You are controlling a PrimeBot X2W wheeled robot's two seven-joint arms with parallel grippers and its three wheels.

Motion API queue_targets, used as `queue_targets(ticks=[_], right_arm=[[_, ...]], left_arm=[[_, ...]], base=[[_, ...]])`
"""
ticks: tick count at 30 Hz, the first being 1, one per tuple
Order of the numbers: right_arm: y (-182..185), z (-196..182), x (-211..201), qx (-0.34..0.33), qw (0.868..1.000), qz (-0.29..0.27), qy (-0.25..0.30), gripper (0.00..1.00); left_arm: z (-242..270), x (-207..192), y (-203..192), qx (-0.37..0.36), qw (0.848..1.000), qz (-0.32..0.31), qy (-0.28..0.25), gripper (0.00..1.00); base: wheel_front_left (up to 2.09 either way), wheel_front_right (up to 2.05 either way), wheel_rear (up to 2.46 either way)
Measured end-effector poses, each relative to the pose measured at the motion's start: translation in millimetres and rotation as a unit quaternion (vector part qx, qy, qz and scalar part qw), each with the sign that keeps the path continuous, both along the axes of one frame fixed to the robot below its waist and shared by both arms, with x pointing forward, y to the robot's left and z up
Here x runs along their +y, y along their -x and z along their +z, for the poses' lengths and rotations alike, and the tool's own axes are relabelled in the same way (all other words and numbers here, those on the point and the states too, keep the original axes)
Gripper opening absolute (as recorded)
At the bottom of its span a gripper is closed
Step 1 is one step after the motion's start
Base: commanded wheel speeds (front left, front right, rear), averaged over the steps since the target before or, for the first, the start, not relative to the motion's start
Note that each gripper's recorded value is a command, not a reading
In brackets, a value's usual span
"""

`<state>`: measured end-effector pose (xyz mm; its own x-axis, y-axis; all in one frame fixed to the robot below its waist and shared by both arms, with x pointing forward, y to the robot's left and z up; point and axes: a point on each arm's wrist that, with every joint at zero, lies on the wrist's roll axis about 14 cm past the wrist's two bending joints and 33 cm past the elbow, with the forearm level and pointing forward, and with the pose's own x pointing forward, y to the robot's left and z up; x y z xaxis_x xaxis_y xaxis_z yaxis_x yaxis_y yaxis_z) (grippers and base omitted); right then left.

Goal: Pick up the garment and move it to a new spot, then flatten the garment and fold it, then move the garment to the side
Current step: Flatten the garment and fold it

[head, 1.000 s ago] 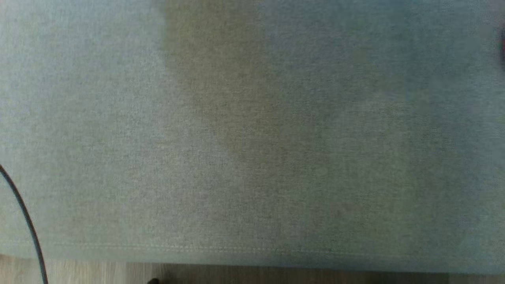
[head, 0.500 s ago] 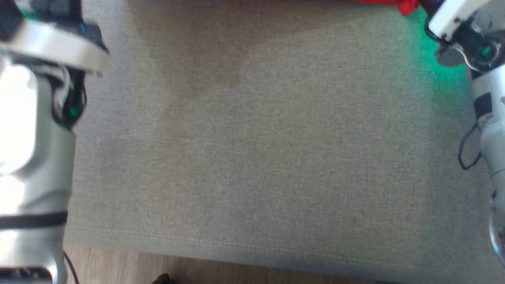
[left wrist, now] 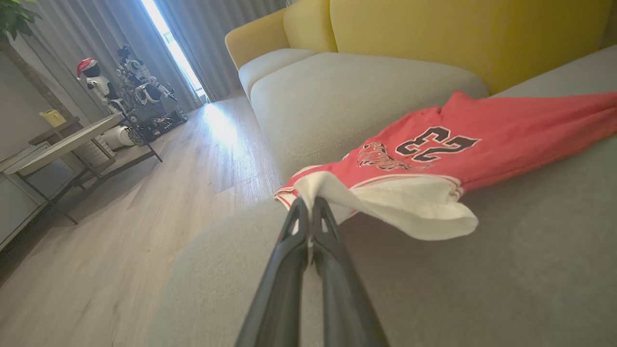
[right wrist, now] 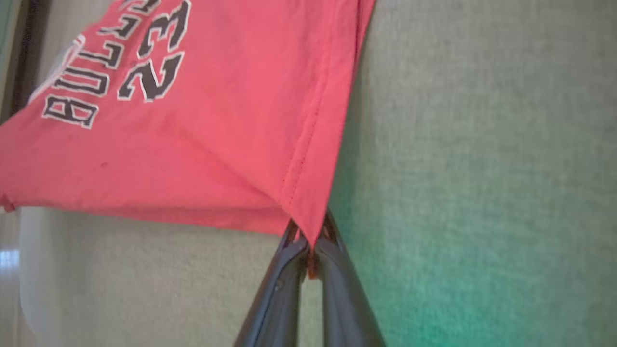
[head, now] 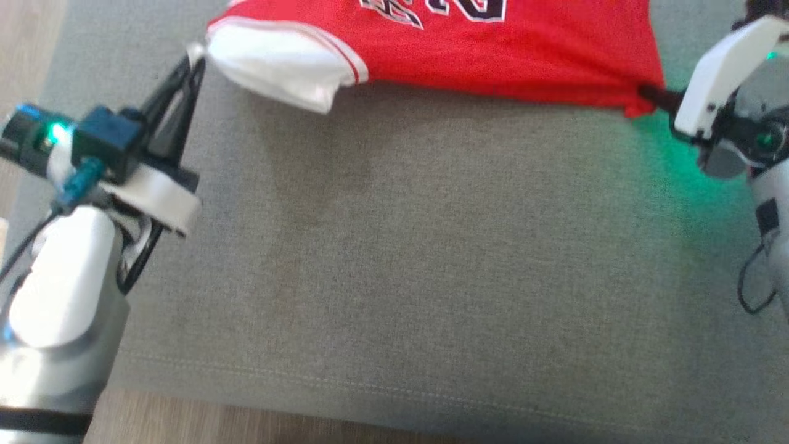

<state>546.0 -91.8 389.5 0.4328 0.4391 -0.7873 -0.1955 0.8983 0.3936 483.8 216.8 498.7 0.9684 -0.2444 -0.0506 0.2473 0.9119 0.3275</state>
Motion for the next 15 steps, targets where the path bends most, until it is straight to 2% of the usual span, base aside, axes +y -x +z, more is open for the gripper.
queue_targets(ticks=[8, 15], right_arm=[[38.5, 1.5, -28.3, 0.036, 0.997, 0.041, 0.058, 0.00], [75.5, 1.4, -39.6, 0.062, 0.992, 0.073, 0.079, 0.00]], left_arm=[[-41.9, -4.0, 40.9, 0.077, 0.996, -0.038, -0.036, 0.00], [-73.9, -0.1, 83.6, 0.155, 0.985, -0.065, -0.036, 0.00]], base=[[0.00, 0.00, 0.00], [0.00, 0.00, 0.00]])
